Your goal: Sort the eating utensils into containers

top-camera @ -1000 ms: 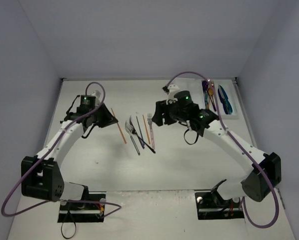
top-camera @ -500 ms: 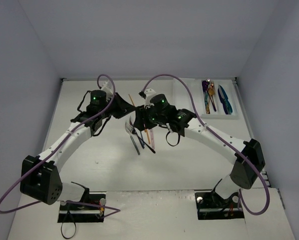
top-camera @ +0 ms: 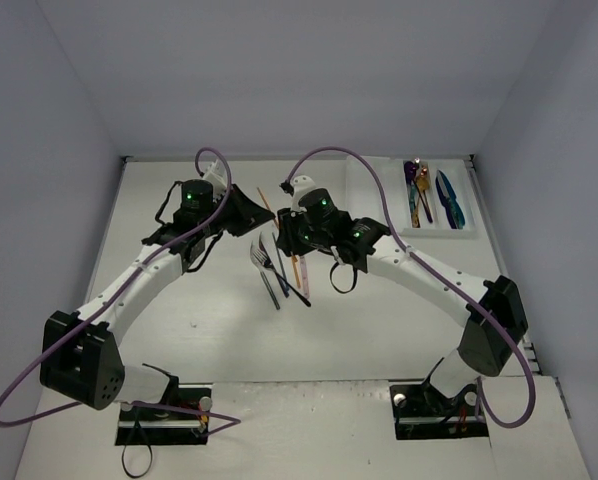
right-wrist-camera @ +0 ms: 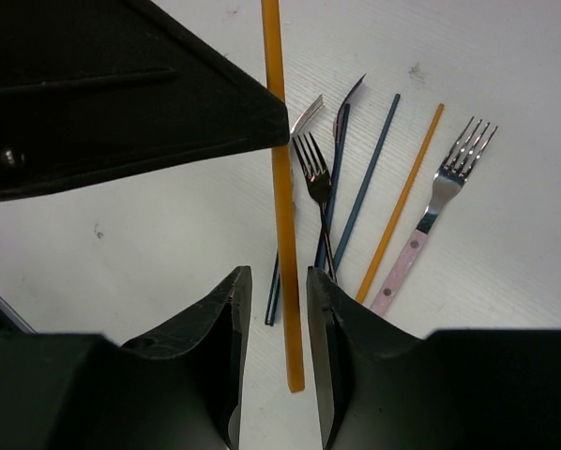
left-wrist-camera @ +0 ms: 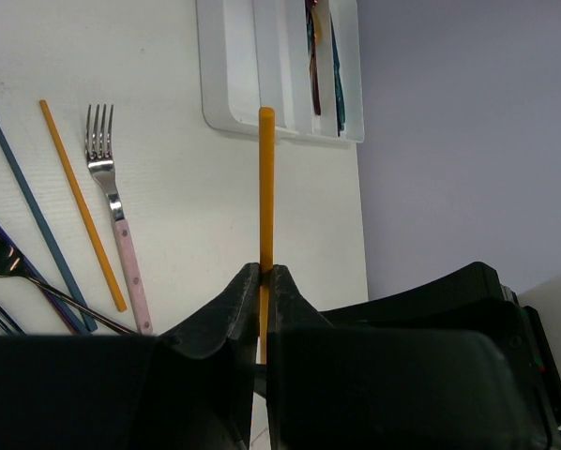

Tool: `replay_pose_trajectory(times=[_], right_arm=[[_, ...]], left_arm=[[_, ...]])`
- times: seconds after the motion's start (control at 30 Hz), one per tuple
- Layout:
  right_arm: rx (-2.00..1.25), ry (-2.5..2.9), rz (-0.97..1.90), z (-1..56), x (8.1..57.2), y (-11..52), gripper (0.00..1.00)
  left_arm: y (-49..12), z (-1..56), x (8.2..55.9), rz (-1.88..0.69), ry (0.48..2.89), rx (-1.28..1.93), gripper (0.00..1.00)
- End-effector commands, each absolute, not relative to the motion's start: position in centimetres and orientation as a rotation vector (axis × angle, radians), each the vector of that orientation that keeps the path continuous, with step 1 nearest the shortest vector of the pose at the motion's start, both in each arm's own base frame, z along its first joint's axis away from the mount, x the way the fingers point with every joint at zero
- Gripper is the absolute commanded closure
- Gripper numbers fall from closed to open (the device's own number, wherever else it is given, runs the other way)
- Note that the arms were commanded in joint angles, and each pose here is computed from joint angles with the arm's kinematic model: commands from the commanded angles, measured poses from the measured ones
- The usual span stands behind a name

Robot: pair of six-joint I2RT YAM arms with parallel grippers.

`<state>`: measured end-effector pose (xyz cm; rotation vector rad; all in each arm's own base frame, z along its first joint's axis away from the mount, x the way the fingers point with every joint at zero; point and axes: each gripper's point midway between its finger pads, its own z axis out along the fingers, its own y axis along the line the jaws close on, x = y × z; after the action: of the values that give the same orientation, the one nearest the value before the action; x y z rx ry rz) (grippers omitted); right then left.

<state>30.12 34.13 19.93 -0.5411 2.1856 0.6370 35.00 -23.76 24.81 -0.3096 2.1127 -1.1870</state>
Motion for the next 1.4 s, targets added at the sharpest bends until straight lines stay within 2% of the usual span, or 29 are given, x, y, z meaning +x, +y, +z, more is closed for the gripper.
replay_pose_trajectory(times=[0.0,0.17,0.33,0.43,0.47,0.57,0.63,0.7,0.93,1.1,1.23,1.37], right_arm=[[-0.505,2.081,0.610,22.8,31.7,34.7,0.71],[-0.520,2.069,0.589,22.9,31.8,34.3,0.72],[-0.533,2.068,0.601,22.9,31.7,34.6,0.98],[-0.536,2.069,0.577,22.7,32.0,34.3,1.00],[-0.533,2.070,0.570,22.6,32.2,34.1,1.00],[-0.472,2.085,0.487,21.9,33.7,32.2,1.00],[-0.412,2.116,0.413,20.9,35.2,29.9,1.00],[-0.343,2.147,0.338,19.8,37.0,27.1,1.00],[-0.080,2.214,-0.036,16.9,45.1,14.3,1.00],[0.022,2.251,-0.256,14.4,50.3,5.9,1.00],[0.054,2.305,-0.278,10.8,54.1,2.5,1.00],[0.037,2.308,-0.236,9.8,56.3,2.4,1.00]], left_arm=[[-24.7,30.1,34.9,-1.268,1.954,-0.212,1.00],[-24.7,29.4,35.0,-1.254,1.971,-0.219,1.00],[-24.8,29.6,35.2,-1.255,1.970,-0.209,1.00],[-25.0,29.4,35.1,-1.258,1.976,-0.201,1.00],[-25.1,29.2,35.1,-1.257,1.982,-0.199,0.97],[-24.6,28.0,35.2,-1.198,2.023,-0.206,0.60],[-23.5,26.3,35.1,-1.085,2.084,-0.210,0.42],[-21.9,25.1,34.9,-0.952,2.126,-0.213,0.31],[-15.2,21.2,31.8,-0.518,2.256,-0.240,0.28],[-13.2,18.8,28.9,-0.429,2.316,-0.228,0.28],[-12.1,17.2,26.4,-0.408,2.353,-0.230,0.29],[-11.9,16.6,25.1,-0.417,2.372,-0.231,0.29]])
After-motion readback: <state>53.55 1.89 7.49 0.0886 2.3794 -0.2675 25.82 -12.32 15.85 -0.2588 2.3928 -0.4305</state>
